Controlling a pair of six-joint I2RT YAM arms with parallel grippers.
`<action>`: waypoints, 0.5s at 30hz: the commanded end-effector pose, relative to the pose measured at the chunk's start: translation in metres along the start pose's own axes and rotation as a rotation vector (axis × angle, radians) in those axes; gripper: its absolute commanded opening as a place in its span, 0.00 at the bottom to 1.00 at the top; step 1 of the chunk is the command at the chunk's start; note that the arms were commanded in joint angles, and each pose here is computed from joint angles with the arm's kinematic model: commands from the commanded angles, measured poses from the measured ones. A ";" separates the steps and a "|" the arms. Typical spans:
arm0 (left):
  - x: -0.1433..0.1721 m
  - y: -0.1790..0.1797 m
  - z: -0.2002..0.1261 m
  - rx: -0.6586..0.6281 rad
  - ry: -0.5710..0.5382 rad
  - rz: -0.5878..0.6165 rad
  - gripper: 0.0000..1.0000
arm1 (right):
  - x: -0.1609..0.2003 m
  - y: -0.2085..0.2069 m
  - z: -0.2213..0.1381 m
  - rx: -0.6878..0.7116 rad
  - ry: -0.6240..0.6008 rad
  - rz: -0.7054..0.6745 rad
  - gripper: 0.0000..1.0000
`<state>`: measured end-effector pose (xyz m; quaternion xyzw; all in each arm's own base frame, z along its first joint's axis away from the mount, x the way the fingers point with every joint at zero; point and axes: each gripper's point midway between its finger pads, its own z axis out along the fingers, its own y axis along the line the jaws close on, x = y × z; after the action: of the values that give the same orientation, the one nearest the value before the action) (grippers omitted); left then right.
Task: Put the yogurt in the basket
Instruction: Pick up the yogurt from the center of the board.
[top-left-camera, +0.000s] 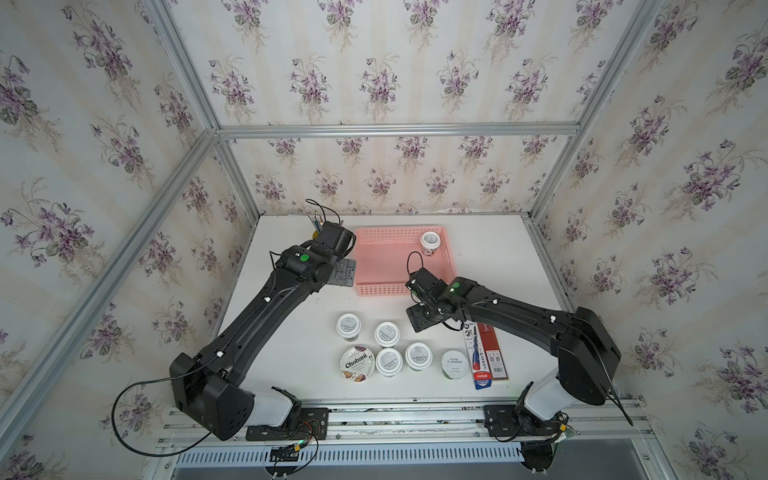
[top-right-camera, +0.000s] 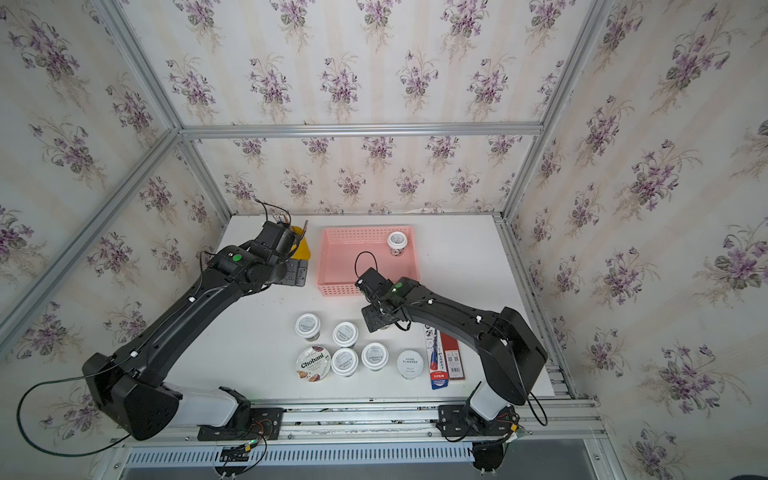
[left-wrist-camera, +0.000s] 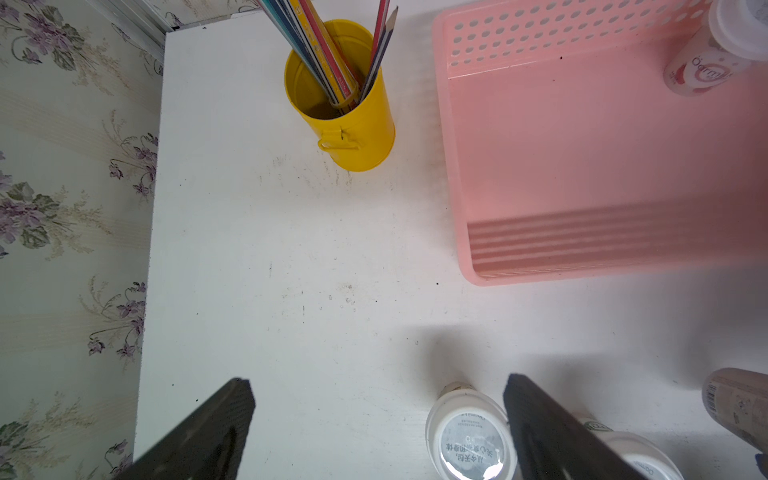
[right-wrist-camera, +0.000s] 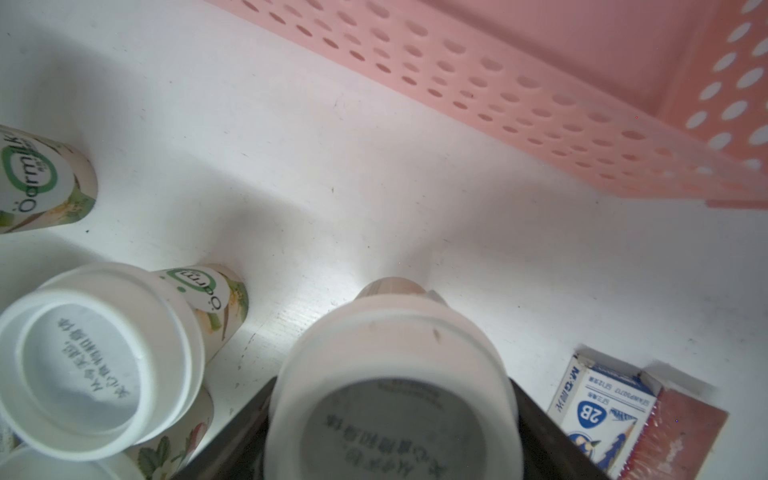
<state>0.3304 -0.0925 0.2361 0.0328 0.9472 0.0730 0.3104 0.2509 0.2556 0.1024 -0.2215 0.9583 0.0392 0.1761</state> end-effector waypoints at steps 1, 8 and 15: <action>-0.004 0.001 -0.004 0.005 -0.017 0.000 0.99 | -0.009 -0.008 -0.009 0.034 0.001 -0.024 0.79; -0.004 0.002 -0.008 0.006 -0.029 -0.001 0.99 | -0.055 -0.013 -0.031 0.043 -0.057 -0.036 0.79; -0.007 0.003 -0.008 0.000 -0.034 0.005 0.99 | -0.113 -0.023 -0.038 0.049 -0.117 -0.032 0.79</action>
<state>0.3289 -0.0916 0.2426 0.0356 0.9442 0.0707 0.3198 0.3333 0.2776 0.1724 -0.2173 0.9465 0.0374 0.2355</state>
